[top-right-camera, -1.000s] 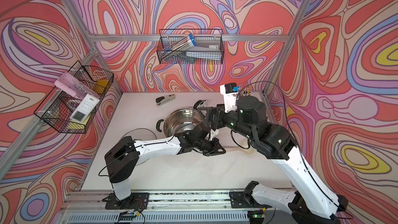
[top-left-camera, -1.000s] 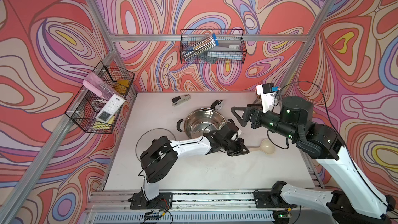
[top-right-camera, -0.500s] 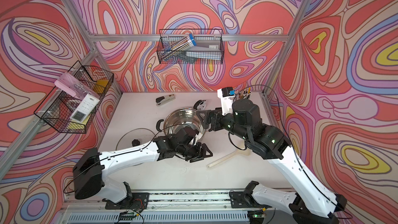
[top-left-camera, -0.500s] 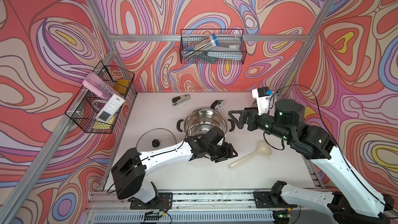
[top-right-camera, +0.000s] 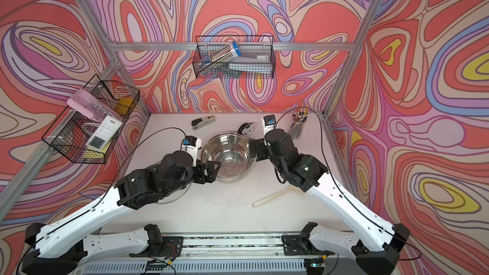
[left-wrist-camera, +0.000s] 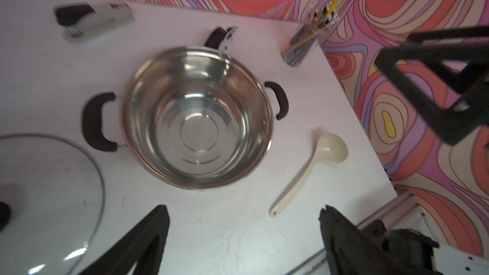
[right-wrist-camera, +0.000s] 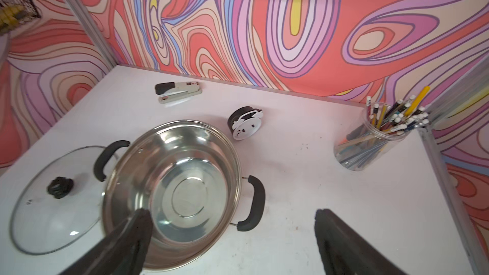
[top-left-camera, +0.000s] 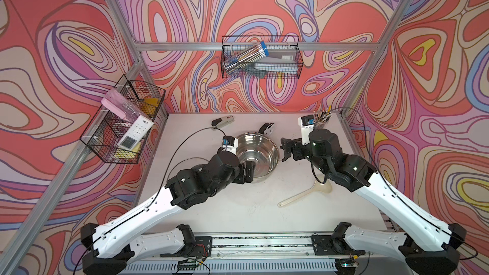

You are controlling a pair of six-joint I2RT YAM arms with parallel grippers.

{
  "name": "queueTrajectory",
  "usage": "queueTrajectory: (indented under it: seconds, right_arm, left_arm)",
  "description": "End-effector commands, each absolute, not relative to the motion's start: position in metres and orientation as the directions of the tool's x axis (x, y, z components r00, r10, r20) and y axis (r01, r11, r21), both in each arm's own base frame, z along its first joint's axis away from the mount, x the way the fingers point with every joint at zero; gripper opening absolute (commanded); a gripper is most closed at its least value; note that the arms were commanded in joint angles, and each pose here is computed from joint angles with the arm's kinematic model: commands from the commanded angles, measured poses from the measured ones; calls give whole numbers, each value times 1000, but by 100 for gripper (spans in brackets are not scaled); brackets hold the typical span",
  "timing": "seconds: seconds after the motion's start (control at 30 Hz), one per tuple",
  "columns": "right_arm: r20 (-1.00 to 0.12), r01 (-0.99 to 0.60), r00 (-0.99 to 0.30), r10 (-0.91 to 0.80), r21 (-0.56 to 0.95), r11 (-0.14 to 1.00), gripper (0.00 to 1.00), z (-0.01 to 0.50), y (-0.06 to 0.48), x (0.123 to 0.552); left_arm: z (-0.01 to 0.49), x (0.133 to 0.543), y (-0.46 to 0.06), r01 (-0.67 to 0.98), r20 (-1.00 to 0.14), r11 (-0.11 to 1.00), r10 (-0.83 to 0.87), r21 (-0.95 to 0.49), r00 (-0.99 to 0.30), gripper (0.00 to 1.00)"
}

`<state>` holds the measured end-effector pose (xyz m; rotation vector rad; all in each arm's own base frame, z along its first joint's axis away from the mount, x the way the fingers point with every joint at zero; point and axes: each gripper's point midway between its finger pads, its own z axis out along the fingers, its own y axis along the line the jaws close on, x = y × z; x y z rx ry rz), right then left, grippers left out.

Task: Stir the soup with a spoon
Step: Reset both arms

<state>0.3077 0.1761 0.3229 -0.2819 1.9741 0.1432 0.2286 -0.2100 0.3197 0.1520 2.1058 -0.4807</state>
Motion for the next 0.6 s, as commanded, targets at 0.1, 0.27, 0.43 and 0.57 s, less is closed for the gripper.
queueTrajectory:
  seconds: [0.1, 0.27, 0.43, 0.57]
  right_arm:
    - [-964, -20, -261, -48, -44, 999, 98, 294, 91, 371]
    - [-951, 232, -308, 29, -46, 972, 98, 219, 1, 393]
    - [-934, 283, -355, 39, -68, 957, 98, 156, -24, 402]
    - [-952, 245, -305, -10, -89, 965, 98, 131, -20, 414]
  left_arm:
    - [323, 300, -109, -48, -958, 997, 49, 65, -283, 99]
    - [248, 331, -39, -223, -947, 969, 30, 107, -320, 99]
    - [178, 339, 8, -338, -924, 932, -7, 133, -382, 99]
    - [138, 348, 13, -306, -930, 943, 14, 134, -367, 99]
